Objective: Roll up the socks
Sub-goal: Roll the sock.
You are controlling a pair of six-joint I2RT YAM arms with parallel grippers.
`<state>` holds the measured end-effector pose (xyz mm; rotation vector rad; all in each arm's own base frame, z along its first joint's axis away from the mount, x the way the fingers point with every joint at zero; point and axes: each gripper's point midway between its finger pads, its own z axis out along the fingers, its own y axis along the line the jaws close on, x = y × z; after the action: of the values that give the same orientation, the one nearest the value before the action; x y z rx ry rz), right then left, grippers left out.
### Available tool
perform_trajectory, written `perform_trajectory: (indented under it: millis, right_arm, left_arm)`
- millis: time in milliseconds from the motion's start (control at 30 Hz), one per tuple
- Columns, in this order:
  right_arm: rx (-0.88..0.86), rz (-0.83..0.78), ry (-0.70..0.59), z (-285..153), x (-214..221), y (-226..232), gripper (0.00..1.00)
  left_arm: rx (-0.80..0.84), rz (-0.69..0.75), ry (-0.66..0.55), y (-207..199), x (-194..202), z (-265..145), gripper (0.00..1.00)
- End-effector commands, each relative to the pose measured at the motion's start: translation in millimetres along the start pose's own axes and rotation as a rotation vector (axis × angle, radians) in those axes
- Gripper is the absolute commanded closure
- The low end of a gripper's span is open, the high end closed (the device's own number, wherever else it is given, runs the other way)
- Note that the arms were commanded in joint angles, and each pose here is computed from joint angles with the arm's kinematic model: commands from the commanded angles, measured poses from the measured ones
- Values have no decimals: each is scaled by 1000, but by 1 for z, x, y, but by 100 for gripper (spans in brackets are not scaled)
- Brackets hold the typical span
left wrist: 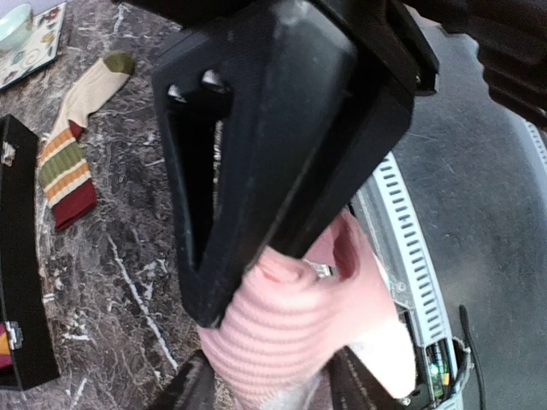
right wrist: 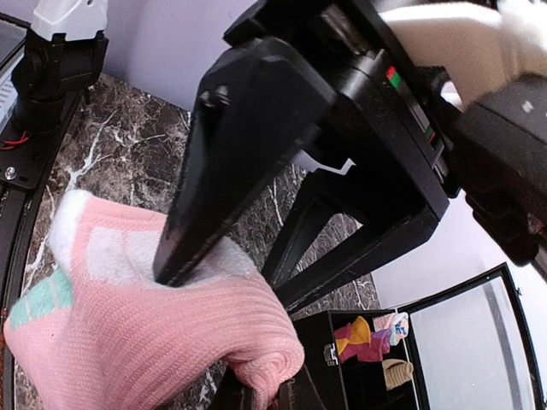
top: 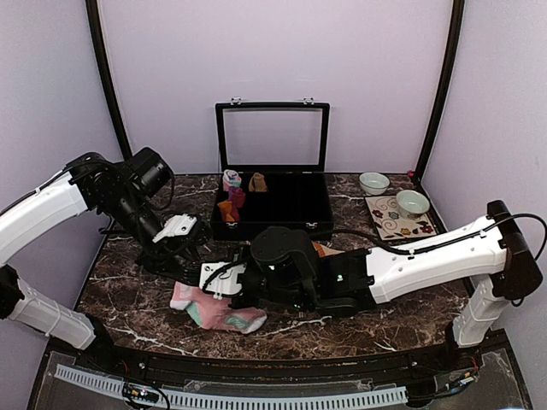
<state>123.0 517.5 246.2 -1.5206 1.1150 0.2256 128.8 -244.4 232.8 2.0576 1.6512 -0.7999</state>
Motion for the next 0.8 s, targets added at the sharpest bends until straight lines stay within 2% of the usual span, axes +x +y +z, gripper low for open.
perform_trajectory:
  millis: [0,400,633,700,767]
  right_arm:
    - [127,122,-84,3,-20,-25,100]
    - [149,207,-158,1,-37,-33,100]
    - [114,304,-206,-4,-46,-30,100]
    - [113,332,-213,-4,-45,-30,100]
    - [116,358,-224,-5,-44,-29,100]
  left_arm:
    - [-89,20,-37,3,-3,-6,51]
    - [-171,2,1,19,10,1,53]
    - [-430,45,82,66,18,-13,79]
    - [-492,67,73,74,15,-20,77]
    - [-532,88,41,75,9,-26,65]
